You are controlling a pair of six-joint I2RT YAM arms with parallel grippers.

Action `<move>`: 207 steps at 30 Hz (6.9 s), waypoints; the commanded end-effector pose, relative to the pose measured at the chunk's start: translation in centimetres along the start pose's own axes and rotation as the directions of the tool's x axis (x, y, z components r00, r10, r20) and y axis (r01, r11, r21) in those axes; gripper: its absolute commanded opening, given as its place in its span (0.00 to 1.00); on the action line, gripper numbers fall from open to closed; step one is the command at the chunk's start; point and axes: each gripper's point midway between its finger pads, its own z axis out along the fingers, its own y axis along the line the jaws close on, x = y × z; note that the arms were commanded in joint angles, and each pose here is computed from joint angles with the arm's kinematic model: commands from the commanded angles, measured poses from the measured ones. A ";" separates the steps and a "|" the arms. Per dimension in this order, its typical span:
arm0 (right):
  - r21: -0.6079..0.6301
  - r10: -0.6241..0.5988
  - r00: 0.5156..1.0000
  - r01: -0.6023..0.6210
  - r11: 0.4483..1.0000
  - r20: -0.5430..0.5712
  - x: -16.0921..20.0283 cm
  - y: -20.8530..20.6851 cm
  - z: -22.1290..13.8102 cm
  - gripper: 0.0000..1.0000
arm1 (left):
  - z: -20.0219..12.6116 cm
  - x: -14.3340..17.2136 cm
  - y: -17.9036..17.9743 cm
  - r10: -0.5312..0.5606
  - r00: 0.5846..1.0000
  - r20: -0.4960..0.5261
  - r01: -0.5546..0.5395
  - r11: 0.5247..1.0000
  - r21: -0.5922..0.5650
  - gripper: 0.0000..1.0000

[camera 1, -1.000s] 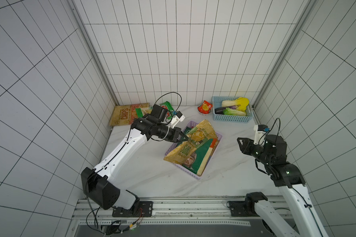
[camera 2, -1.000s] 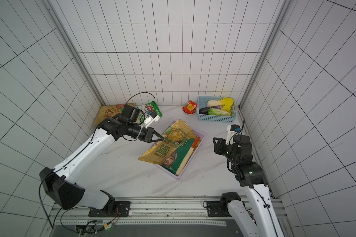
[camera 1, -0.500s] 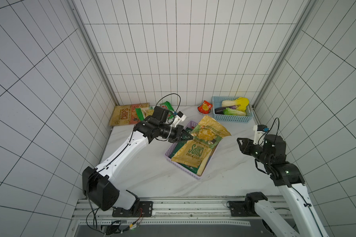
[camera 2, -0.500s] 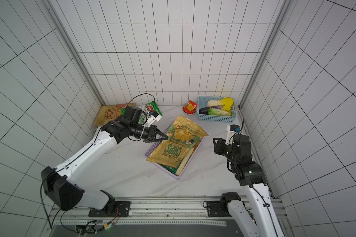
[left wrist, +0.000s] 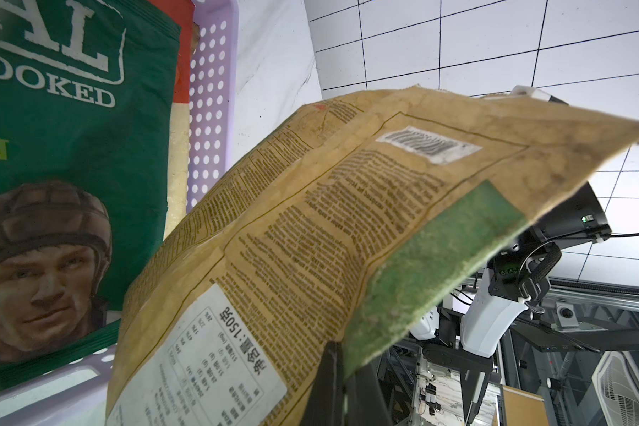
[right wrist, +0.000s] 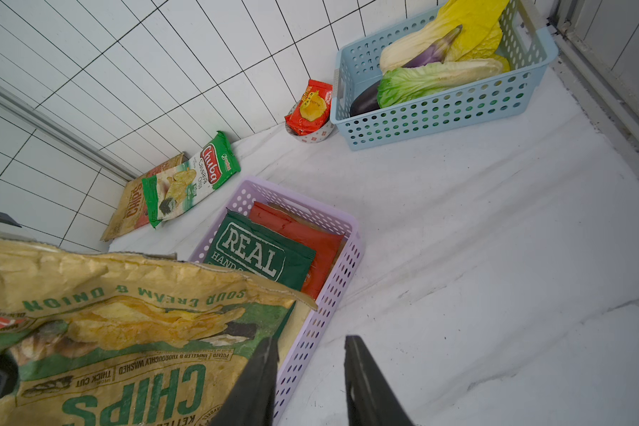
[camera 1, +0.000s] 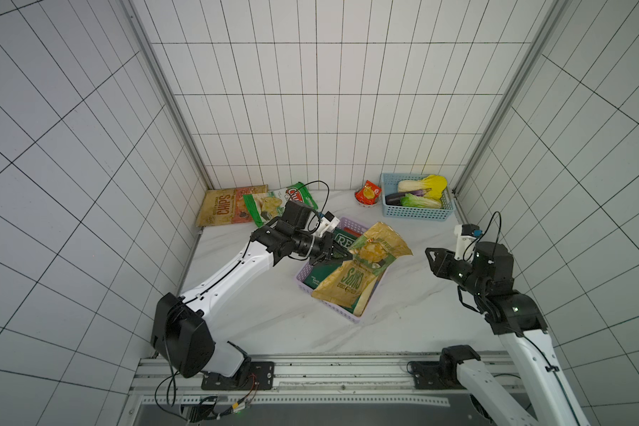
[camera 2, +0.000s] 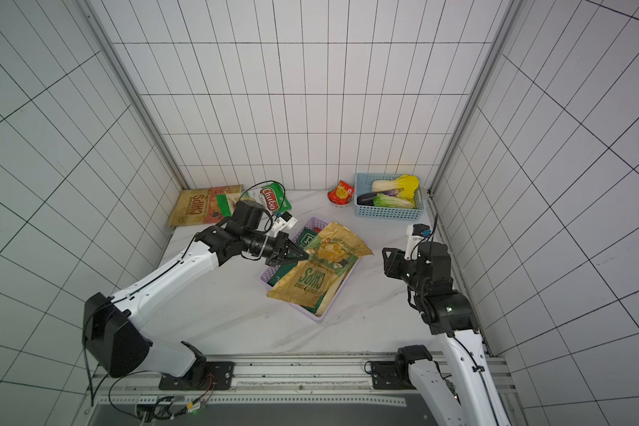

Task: Put the potato chips into the basket
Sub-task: Place the potato chip in the basket, then pick up the potato chip from the center of the board.

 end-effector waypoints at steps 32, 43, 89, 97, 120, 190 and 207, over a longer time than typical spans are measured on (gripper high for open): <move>0.021 0.012 1.000 -0.012 1.000 -0.014 1.1 -1.1 1.2 0.34 | -0.4 0.5 -3.1 -0.127 0.991 -0.042 0.132 0.983 0.127 0.00; 0.030 0.009 1.000 -0.009 1.000 -0.009 1.2 -1.3 1.0 0.34 | 0.6 -1.1 2.8 -0.183 0.983 -0.021 0.184 0.982 0.048 0.00; -0.335 0.064 0.917 -0.208 0.919 -0.393 2.7 11.5 15.4 0.36 | -2.1 -3.6 16.6 0.422 0.851 -0.313 -0.524 0.719 -0.457 0.25; -0.360 0.126 0.852 -0.343 0.867 -0.509 3.5 15.4 23.5 0.34 | -1.7 -2.9 20.0 0.392 0.860 -0.326 -0.510 0.692 -0.511 0.27; -0.278 0.166 0.845 -0.343 0.897 -0.508 4.9 14.5 31.3 0.33 | -4.4 -3.7 20.4 0.395 0.882 -0.256 -0.467 0.668 -0.580 0.31; -0.382 -0.002 0.961 -0.108 0.918 -0.277 1.4 13.1 11.8 0.36 | -27.3 -23.9 37.6 0.046 0.566 0.823 0.647 0.593 -0.479 0.76; -0.404 0.010 0.959 -0.129 0.906 -0.283 0.9 13.9 12.6 0.36 | -24.9 -24.9 40.8 -0.054 0.597 0.800 0.654 0.611 -0.446 0.66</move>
